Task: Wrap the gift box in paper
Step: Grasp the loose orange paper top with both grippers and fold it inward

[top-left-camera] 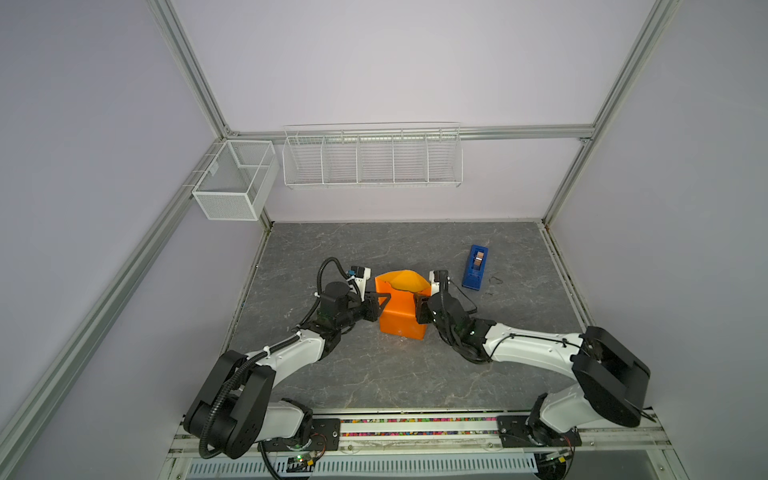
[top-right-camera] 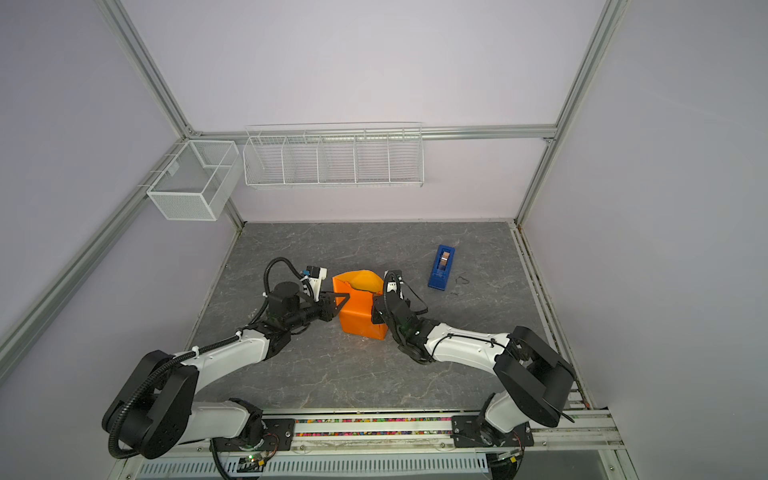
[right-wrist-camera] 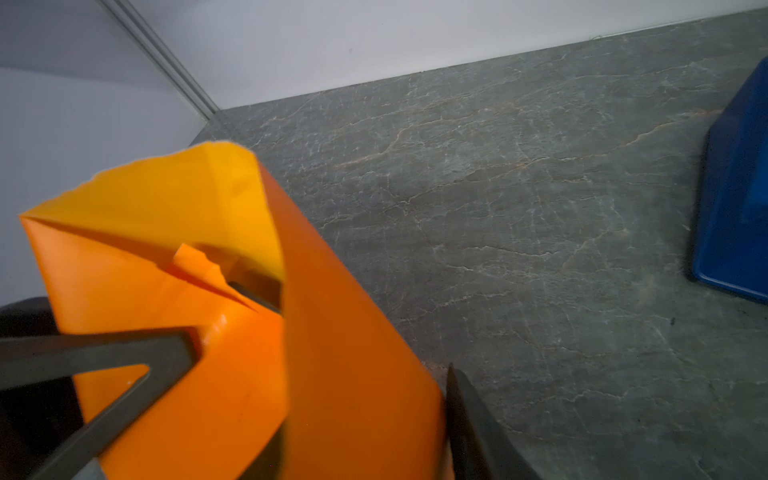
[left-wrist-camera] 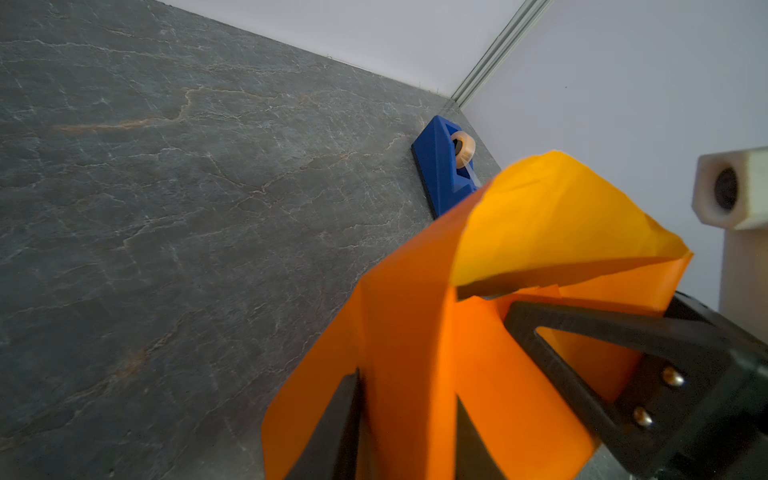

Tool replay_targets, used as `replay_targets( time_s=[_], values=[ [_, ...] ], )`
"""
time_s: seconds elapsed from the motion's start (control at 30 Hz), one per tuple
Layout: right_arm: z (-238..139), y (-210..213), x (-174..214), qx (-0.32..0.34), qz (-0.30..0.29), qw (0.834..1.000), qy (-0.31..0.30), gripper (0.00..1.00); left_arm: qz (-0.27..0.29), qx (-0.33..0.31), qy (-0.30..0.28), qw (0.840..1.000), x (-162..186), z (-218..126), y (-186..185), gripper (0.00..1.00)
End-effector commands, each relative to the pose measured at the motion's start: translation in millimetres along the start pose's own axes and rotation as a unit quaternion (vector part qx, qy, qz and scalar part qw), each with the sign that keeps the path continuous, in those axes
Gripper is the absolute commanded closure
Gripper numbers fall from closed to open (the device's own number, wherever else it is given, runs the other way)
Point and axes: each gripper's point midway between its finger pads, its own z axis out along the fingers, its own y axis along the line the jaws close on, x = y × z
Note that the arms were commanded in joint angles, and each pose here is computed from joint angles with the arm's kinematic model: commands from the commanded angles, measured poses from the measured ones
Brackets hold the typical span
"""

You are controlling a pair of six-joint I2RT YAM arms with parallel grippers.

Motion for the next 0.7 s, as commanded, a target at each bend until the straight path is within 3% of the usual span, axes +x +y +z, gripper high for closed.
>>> replay_targets(
  time_s=[0.0,0.13,0.2,0.33,0.67],
  values=[
    [0,-4,28,0.016,-0.028,0.998,0.048,0.6,-0.014,0.001,0.017,1.0,9,8,0,0.78],
    [-2,-6,25,0.029,-0.03,0.998,0.048,0.68,-0.018,-0.038,0.017,0.999,12,4,12,0.9],
    [-1,-5,23,0.035,-0.035,0.997,0.054,0.77,-0.018,-0.052,0.009,0.998,11,-3,14,0.96],
    [6,12,17,0.021,-0.056,0.996,0.073,0.9,-0.012,-0.065,0.009,0.998,13,-13,14,0.98],
    [20,48,-6,-0.058,-0.096,0.993,0.048,0.93,-0.015,-0.137,-0.057,0.989,4,-50,2,1.0]
  ],
)
